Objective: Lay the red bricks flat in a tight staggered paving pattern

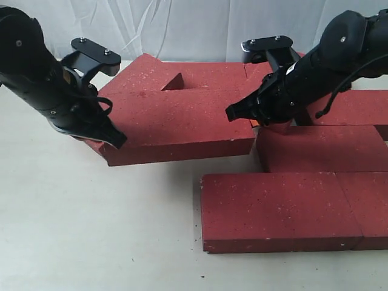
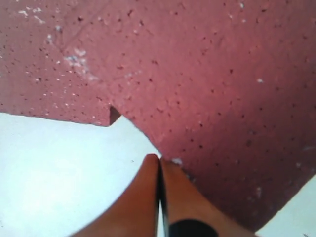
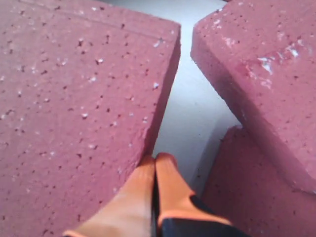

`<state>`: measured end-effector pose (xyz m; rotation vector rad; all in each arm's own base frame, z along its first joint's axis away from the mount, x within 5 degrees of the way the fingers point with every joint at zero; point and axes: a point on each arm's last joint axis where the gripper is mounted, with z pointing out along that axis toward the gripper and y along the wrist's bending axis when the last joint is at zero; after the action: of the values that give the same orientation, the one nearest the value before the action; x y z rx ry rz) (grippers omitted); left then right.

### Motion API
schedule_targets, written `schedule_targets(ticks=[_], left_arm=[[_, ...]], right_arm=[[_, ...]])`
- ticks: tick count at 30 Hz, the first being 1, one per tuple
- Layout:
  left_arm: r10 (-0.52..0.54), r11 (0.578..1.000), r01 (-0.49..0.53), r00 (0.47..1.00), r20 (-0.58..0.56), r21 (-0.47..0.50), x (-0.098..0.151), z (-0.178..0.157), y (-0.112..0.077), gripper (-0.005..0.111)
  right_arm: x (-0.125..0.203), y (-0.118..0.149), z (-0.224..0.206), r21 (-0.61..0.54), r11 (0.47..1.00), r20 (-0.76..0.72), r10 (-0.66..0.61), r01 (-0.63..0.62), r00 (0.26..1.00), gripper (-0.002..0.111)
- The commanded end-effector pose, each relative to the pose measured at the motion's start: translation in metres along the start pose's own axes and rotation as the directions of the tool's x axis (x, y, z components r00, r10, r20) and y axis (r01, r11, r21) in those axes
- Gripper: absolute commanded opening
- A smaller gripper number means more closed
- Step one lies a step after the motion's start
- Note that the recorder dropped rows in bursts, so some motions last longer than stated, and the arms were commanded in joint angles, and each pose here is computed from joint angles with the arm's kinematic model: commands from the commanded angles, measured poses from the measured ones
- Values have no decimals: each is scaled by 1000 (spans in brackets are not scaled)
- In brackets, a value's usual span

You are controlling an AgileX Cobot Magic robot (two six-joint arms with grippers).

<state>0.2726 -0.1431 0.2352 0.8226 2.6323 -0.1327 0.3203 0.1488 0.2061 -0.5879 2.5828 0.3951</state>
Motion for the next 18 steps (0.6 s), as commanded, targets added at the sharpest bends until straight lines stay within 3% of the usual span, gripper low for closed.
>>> schedule_targets(ticks=[1, 7, 13, 18], left_arm=[[-62, 998, 60, 989, 131, 23, -13, -3, 2, 0], [-74, 997, 73, 994, 83, 19, -12, 18, 5, 0], [-177, 982, 180, 982, 68, -47, -6, 21, 39, 0], [-160, 986, 161, 987, 27, -42, -2, 22, 38, 0]], right_arm=[[-3, 11, 11, -46, 997, 22, 59, -58, 998, -1], [-9, 7, 16, -21, 1000, 46, 11, -10, 999, -1], [-9, 1, 24, 32, 997, 20, -76, 75, 997, -1], [-5, -6, 25, 99, 991, -32, -91, 94, 995, -1]])
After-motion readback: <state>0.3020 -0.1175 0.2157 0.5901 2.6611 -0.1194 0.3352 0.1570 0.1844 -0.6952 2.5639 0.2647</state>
